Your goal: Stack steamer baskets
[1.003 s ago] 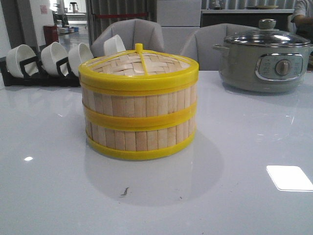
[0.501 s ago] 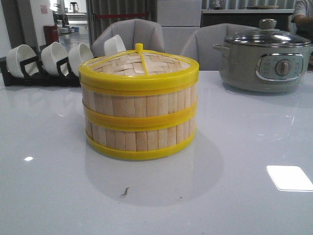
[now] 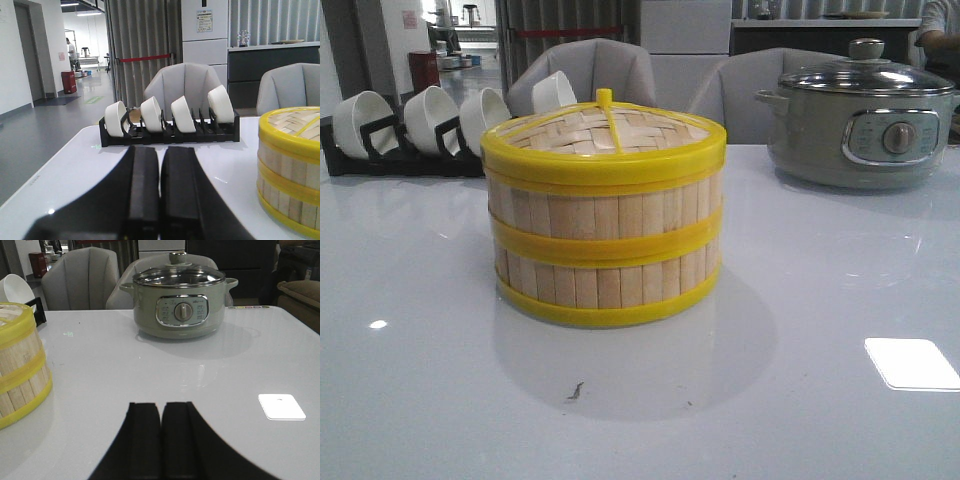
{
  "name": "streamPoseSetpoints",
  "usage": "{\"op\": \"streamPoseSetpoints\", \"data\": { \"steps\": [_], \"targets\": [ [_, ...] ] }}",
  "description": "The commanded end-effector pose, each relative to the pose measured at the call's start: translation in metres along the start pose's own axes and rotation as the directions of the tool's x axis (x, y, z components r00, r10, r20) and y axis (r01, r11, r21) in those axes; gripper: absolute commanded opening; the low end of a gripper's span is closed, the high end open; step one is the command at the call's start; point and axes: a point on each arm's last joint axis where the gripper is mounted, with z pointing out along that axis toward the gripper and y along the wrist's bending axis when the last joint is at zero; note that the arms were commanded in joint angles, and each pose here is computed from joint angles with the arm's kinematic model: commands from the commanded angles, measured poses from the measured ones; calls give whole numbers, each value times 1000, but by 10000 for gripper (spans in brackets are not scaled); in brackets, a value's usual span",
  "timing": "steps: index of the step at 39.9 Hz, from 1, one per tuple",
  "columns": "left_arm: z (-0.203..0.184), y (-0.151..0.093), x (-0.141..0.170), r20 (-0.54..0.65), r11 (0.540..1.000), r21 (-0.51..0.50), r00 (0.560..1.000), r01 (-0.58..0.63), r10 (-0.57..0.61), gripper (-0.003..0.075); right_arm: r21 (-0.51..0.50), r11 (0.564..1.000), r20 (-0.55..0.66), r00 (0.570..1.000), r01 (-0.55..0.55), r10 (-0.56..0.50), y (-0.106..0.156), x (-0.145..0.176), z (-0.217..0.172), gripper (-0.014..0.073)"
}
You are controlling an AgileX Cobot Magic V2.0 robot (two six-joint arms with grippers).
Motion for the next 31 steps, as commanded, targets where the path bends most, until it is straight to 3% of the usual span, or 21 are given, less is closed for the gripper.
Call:
{"op": "streamPoseSetpoints", "data": {
  "steps": [1, 31],
  "targets": [
    [-2, 0, -9, 106, 1000, -4, 994, 6, -6, 84, 1, 1000, 133, 991, 13, -13, 1, -15, -3, 50],
    [-2, 0, -9, 106, 1000, -4, 994, 6, -6, 84, 0, 1000, 140, 990, 12, -12, 1, -16, -3, 50]
  ]
}}
